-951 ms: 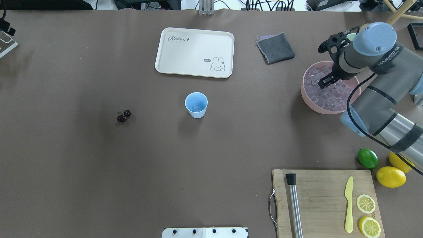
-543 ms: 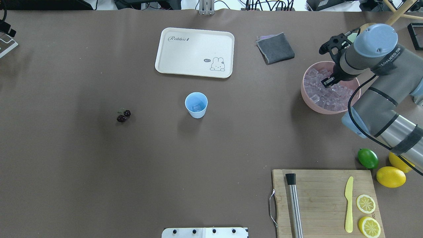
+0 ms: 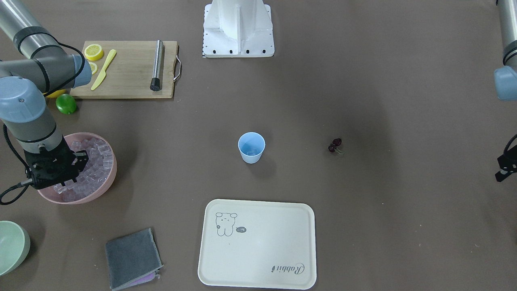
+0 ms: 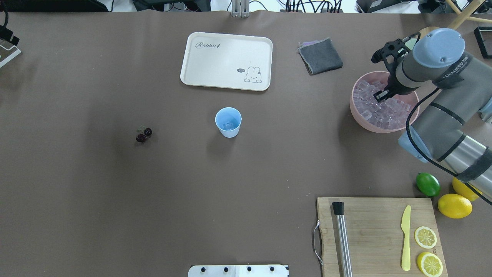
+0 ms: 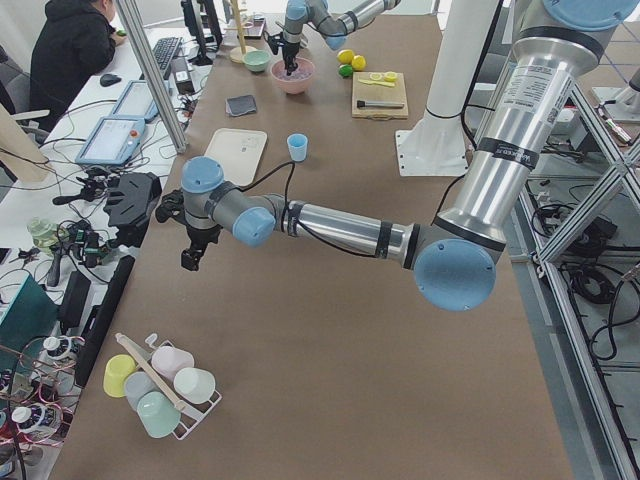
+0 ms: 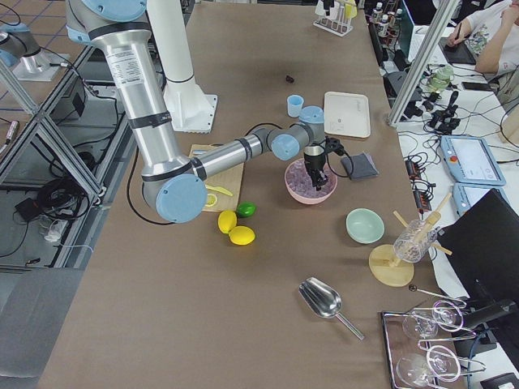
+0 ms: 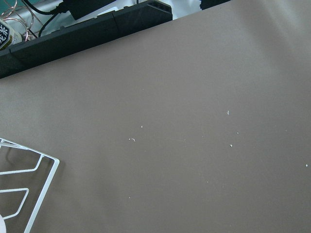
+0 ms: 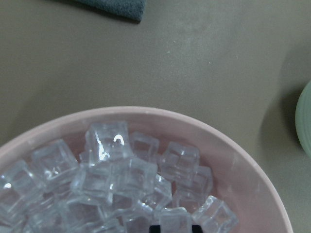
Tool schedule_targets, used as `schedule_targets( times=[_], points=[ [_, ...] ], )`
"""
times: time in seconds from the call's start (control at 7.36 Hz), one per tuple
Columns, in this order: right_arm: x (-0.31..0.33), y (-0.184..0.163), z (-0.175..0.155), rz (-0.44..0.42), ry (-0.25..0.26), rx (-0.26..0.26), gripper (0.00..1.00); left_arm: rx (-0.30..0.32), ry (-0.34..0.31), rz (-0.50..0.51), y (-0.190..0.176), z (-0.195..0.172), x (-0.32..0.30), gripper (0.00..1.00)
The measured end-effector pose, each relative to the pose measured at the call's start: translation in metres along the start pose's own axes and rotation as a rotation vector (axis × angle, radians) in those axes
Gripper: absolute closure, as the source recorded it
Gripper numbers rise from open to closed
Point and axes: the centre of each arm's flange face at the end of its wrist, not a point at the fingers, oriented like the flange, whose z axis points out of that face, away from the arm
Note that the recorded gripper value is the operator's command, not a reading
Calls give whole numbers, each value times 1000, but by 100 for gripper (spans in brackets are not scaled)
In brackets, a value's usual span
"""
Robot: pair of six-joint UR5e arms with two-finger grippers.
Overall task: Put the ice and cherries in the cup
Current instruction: 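Return the right gripper to the pink bowl and grasp another ice cube, then carry the second ice cube with the right gripper over the cup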
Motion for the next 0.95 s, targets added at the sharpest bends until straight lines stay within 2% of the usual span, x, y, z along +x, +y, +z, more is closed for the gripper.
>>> schedule_targets(
  times=[0.14, 0.41, 0.68, 0.95],
  points=[
    [-5, -8, -28, 12, -27, 2, 100, 0, 0, 0, 0, 0, 0, 2],
    [-48, -53, -92, 87, -82, -24, 100, 1, 2, 2, 1, -1, 1, 2],
    [-148, -117, -137, 218, -144, -15, 100, 3, 2, 4, 1, -1, 2, 2],
    [-272, -178, -164, 349, -183, 9, 100, 2, 2, 4, 0, -1, 2, 2]
  ],
)
